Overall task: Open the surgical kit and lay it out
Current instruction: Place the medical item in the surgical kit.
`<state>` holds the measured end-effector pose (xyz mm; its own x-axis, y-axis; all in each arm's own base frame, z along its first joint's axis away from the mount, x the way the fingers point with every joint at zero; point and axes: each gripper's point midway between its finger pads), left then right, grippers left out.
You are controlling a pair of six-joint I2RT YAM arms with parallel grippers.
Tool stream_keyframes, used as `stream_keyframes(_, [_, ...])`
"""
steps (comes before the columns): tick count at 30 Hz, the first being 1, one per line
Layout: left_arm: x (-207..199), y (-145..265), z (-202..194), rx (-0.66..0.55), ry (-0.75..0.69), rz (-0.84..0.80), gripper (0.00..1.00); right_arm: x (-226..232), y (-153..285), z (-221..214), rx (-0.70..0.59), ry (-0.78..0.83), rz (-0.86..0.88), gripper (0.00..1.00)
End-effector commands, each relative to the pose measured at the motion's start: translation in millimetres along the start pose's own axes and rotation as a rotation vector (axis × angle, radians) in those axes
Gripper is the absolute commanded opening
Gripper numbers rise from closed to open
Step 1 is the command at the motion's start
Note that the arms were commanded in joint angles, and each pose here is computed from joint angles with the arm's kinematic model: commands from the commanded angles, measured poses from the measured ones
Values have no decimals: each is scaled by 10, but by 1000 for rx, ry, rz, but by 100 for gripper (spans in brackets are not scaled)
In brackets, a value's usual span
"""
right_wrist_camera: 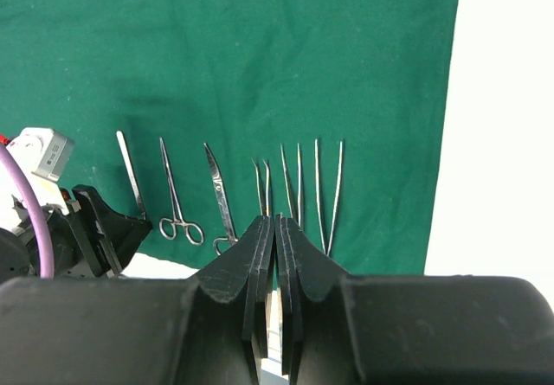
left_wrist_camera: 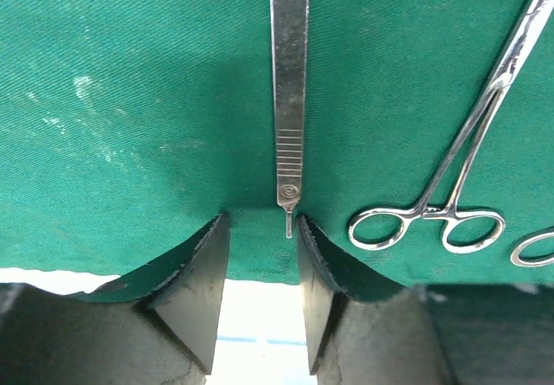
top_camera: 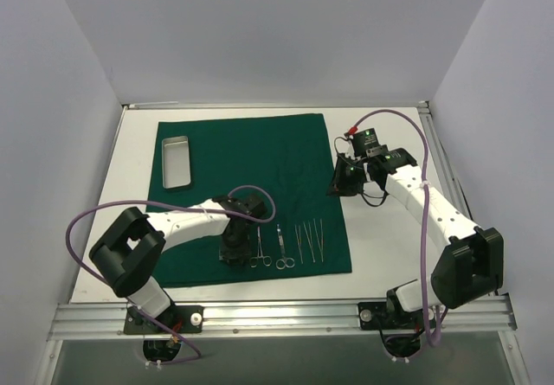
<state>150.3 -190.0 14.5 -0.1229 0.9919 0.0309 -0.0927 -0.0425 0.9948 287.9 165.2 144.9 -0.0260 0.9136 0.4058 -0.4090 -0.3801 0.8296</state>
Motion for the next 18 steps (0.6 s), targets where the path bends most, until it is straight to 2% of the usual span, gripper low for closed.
stream_keyframes(1, [-24, 47, 38, -24, 12, -28, 47, 33, 75, 6, -27, 6, 9, 7])
stream_keyframes(8, [45, 418, 122, -87, -3, -52, 50, 60, 84, 35, -31, 12, 15, 7])
stream_keyframes(13, [74, 881, 282, -195, -40, -109, 62, 105, 100, 88, -46, 21, 29, 8])
stream_keyframes(15, [136, 1043, 307, -223, -45, -119, 64, 124, 93, 107, -48, 25, 34, 11])
stream_keyframes(18, [104, 1323, 384, -279, -45, -194, 69, 146, 80, 117, -53, 25, 42, 23])
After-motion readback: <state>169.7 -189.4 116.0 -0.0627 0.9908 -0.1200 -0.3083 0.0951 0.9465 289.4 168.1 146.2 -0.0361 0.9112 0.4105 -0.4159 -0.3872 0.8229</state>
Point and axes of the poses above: each gripper's point midway between its finger pads, its own y axis back along the fingers, its own x axis along the line the jaws close on, z = x × y, and after that the axes turned 3 degrees about y, right-handed
